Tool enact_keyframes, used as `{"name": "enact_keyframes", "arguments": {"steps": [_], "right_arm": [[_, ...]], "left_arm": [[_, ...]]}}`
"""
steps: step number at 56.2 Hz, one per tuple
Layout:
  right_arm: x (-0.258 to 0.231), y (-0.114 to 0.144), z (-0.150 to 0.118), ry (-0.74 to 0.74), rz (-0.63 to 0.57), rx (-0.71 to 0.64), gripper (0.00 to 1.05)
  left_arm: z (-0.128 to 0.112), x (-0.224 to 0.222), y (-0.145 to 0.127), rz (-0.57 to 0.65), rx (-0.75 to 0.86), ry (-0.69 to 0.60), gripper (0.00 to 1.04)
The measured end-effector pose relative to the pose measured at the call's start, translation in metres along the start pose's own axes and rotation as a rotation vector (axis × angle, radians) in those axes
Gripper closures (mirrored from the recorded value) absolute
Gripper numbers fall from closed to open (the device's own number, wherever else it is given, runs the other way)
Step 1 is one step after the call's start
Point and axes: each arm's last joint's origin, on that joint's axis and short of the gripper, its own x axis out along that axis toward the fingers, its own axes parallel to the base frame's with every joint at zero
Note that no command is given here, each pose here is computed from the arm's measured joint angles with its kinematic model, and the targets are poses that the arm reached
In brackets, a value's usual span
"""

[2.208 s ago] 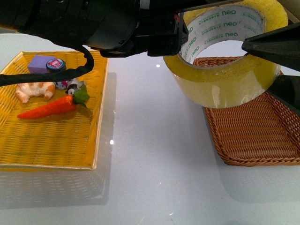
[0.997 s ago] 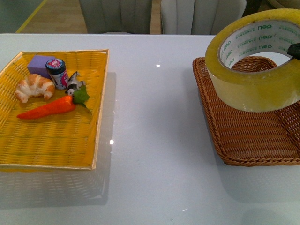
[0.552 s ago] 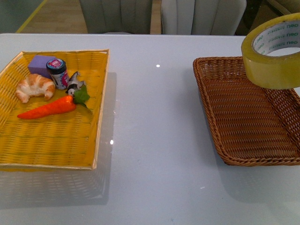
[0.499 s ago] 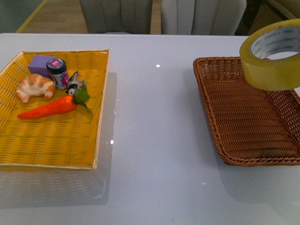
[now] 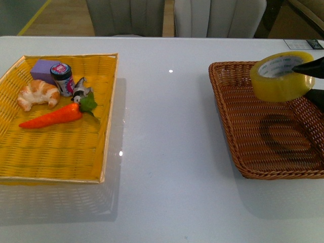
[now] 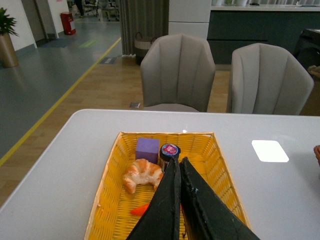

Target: Move tape to another basket

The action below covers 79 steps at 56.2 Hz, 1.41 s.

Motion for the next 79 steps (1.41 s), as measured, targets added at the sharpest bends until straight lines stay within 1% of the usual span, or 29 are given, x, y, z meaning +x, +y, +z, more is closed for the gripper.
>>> {"name": "enact_keyframes", "arguments": {"steps": [9, 14, 25, 36, 40, 45, 49, 53, 55, 58, 66, 69, 73, 79], "right_arm": [[0.025, -0.023, -0.004, 0.024, -0.042, 0.041, 0.57], [0.036, -0.028, -0.004, 0.027, -0.043, 0.047, 0.57], [0.05, -0.03, -0.005, 0.024, -0.027, 0.058, 0.57], [0.05, -0.033, -0.01, 0.035, -0.037, 0.058, 0.57], [0.048, -0.036, -0.012, 0.045, -0.043, 0.061, 0.47], [0.041, -0.042, -0.019, 0.065, -0.064, 0.068, 0.31], [0.033, -0.044, -0.021, 0.071, -0.073, 0.067, 0.21], [0.022, -0.039, -0.016, 0.058, -0.064, 0.061, 0.09], [0.016, -0.035, -0.013, 0.049, -0.053, 0.06, 0.07], [0.005, -0.026, -0.007, 0.031, -0.027, 0.05, 0.09], [-0.035, 0.003, 0.002, -0.02, 0.04, -0.018, 0.09], [-0.057, 0.015, 0.001, -0.044, 0.059, -0.071, 0.09], [-0.09, 0.028, -0.004, -0.084, 0.08, -0.144, 0.09], [-0.137, 0.043, -0.01, -0.147, 0.105, -0.224, 0.09]], "left_arm": [[-0.008, -0.006, 0.0, -0.008, 0.001, -0.007, 1.03], [-0.007, -0.009, 0.0, -0.009, 0.001, -0.013, 1.03], [-0.005, -0.015, 0.0, -0.009, 0.001, -0.018, 1.03], [-0.005, -0.02, 0.0, -0.009, 0.001, -0.021, 1.03], [-0.005, -0.022, 0.0, -0.009, 0.001, -0.019, 1.03], [-0.005, -0.024, 0.0, -0.009, 0.001, -0.021, 1.03], [-0.005, -0.025, 0.0, -0.009, 0.001, -0.021, 1.03], [-0.005, -0.026, 0.0, -0.009, 0.001, -0.021, 1.03], [-0.005, -0.027, 0.0, -0.009, 0.001, -0.021, 1.03], [-0.005, -0.028, 0.0, -0.009, 0.001, -0.021, 1.03], [-0.006, -0.031, 0.0, -0.009, 0.001, -0.019, 1.03], [-0.01, -0.037, 0.0, -0.009, 0.002, 0.015, 1.03], [-0.009, -0.04, 0.0, -0.009, 0.002, -0.008, 1.03], [-0.01, -0.04, 0.0, -0.008, 0.002, -0.002, 1.03]]}}
